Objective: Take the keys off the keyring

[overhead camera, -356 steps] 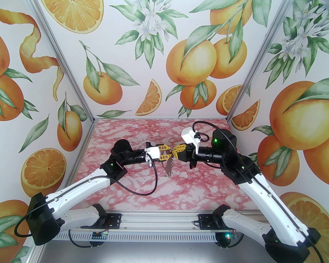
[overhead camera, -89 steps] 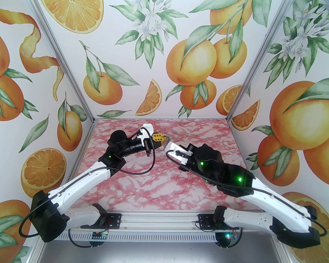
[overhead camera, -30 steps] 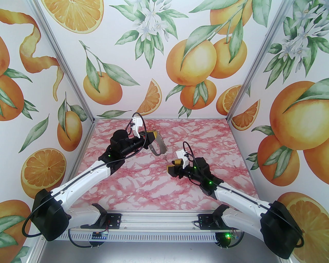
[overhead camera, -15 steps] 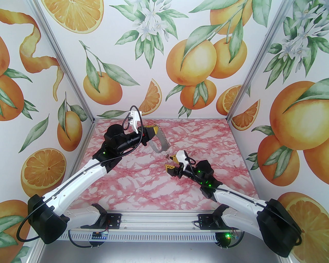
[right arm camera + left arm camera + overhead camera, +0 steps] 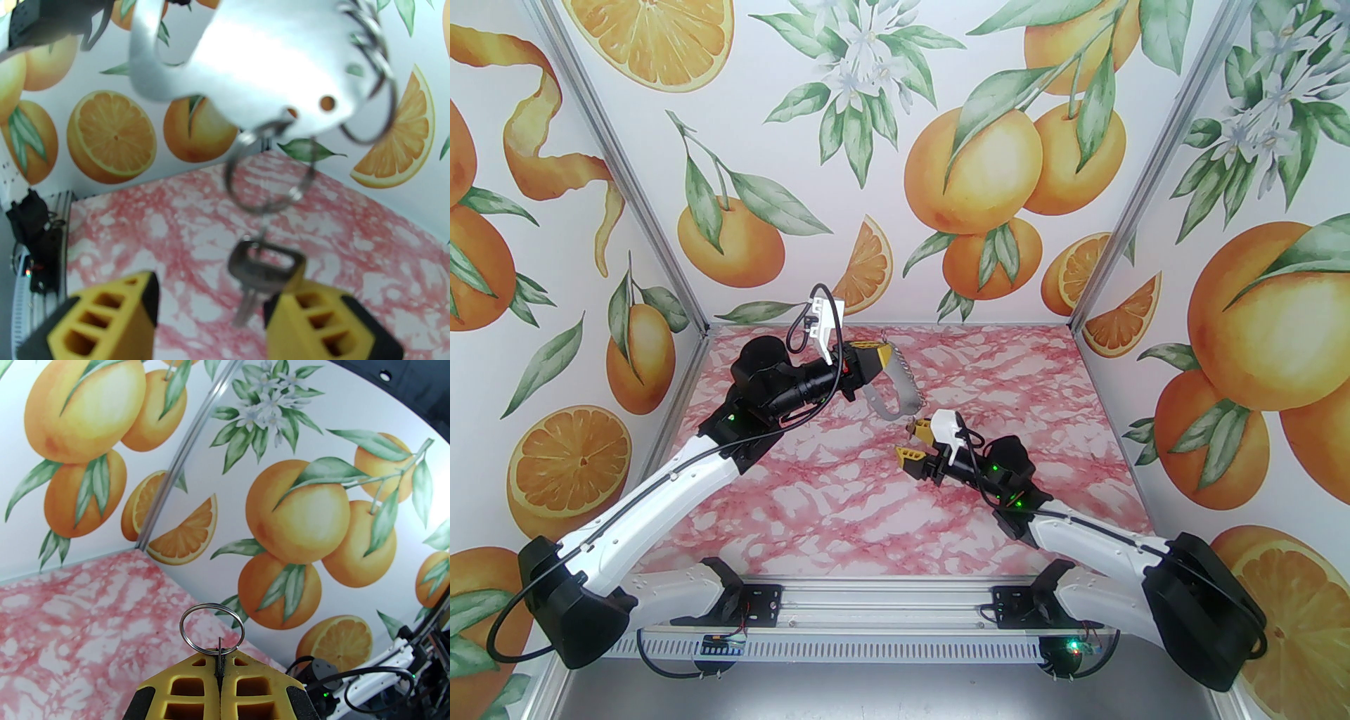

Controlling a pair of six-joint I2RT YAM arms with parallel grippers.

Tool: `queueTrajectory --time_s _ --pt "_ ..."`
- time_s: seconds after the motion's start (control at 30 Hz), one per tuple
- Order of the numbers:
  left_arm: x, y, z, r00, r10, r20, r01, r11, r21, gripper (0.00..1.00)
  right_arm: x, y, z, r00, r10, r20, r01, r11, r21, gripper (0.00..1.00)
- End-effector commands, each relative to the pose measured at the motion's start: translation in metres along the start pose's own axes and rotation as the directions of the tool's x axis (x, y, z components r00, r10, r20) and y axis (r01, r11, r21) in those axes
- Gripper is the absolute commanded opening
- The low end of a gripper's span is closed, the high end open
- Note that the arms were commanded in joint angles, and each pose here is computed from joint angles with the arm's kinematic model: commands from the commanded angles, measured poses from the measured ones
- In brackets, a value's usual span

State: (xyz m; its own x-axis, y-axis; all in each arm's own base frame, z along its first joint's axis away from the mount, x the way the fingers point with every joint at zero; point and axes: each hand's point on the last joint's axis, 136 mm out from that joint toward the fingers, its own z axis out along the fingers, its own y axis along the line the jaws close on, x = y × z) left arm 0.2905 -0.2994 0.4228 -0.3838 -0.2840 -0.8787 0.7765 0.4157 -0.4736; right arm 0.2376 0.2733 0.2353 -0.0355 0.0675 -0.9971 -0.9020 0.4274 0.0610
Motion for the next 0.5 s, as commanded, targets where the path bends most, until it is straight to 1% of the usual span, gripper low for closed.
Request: queueTrajectory --time_s 0.0,0.07,0.17,0.33,0.37,0.4,0.47 --pt "-0.0287 -0.0237 -0.0119 0.997 0.045 0.068 -0.048 0.998 0.034 0.00 -0.0271 0.0081 -0.0030 0.996 -0.009 0.083 0.011 1.000 -0.028 0.48" --pt "-0.0296 -0.0246 -0.0135 0.996 0.050 0.072 -0.052 0.998 0.032 0.00 -0.0287 0.0087 -0.0056 0.996 -0.002 0.090 0.004 1.000 -0.023 0.44" --pt "-0.0308 -0.0266 -0.0149 0.996 0.055 0.075 -0.057 0.998 0.033 0.00 -0.0305 0.0128 -0.0068 0.995 0.015 0.096 -0.011 0.999 -0.045 0.41" --pt "-0.0310 -0.0265 -0.0151 0.996 0.053 0.076 -0.056 0.998 0.030 0.00 -0.0316 0.0119 -0.0076 0.995 0.025 0.099 -0.022 0.999 -0.038 0.41" --pt "-0.0313 -0.0282 -0.0153 0.995 0.055 0.078 -0.058 0.998 0.033 0.00 -0.0319 0.0103 -0.0076 0.995 0.032 0.099 -0.029 0.999 -0.029 0.39" --pt "-0.0326 -0.0293 -0.0166 0.995 0.060 0.081 -0.063 0.997 0.033 0.00 -0.0315 0.0123 -0.0060 0.995 0.042 0.094 -0.038 0.998 -0.047 0.33" --pt "-0.0329 -0.0300 -0.0168 0.995 0.062 0.081 -0.065 0.997 0.033 0.00 -0.0311 0.0116 -0.0057 0.994 0.054 0.095 -0.050 0.998 -0.046 0.33"
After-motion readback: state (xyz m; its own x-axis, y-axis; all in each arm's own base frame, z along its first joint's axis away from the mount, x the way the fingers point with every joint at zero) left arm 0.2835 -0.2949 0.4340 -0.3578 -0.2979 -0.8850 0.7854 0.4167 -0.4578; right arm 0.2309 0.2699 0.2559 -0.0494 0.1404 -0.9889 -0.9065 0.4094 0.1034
